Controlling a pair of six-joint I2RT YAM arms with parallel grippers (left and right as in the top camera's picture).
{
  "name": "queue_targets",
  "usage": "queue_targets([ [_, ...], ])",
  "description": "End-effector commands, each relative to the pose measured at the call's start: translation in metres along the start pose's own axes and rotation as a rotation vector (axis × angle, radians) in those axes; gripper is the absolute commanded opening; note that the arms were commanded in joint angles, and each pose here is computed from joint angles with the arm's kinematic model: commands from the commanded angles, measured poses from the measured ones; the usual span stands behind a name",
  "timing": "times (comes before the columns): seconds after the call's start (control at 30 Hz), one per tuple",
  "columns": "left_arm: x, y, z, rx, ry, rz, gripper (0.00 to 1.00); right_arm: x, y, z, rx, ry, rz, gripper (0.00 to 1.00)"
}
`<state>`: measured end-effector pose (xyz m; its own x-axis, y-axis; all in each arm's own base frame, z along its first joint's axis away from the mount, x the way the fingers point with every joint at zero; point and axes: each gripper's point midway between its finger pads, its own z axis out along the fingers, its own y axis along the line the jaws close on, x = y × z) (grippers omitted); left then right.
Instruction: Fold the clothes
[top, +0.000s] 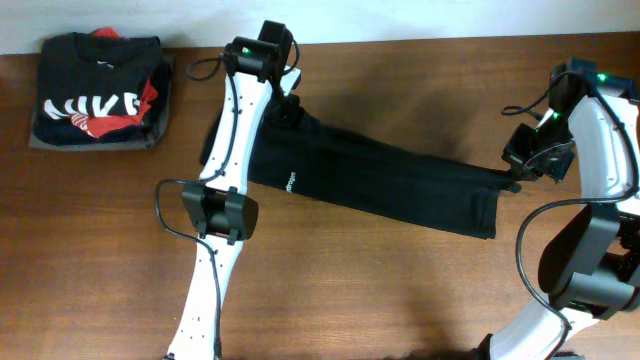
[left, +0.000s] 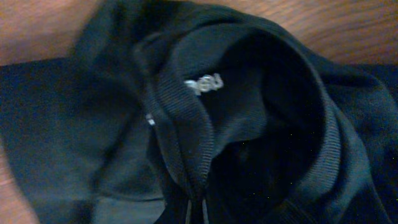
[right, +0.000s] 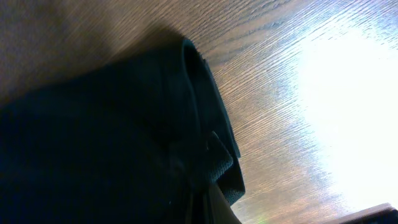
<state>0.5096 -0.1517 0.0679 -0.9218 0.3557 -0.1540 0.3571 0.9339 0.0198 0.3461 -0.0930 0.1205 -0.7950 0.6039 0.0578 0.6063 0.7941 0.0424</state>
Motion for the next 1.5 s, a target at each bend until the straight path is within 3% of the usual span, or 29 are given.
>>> queue_targets([
  [0.0,-0.007,0.033,-0.049,-0.154,-0.085,-0.016,0.01,0.0,0.001,-0.011,0.03,-0.045,-0.029,0.04],
  [0.57,-0.006,0.032,-0.06,-0.151,-0.095,-0.017,0.06,0.023,0.007,0.014,0.063,0.033,-0.071,0.04],
  [0.97,0.014,0.03,-0.027,-0.137,0.044,-0.014,0.08,0.021,0.008,0.015,0.06,0.026,-0.072,0.05],
  [1.47,0.051,0.039,-0.013,-0.127,0.204,-0.026,0.08,0.021,0.009,0.015,0.059,0.026,-0.073,0.14],
])
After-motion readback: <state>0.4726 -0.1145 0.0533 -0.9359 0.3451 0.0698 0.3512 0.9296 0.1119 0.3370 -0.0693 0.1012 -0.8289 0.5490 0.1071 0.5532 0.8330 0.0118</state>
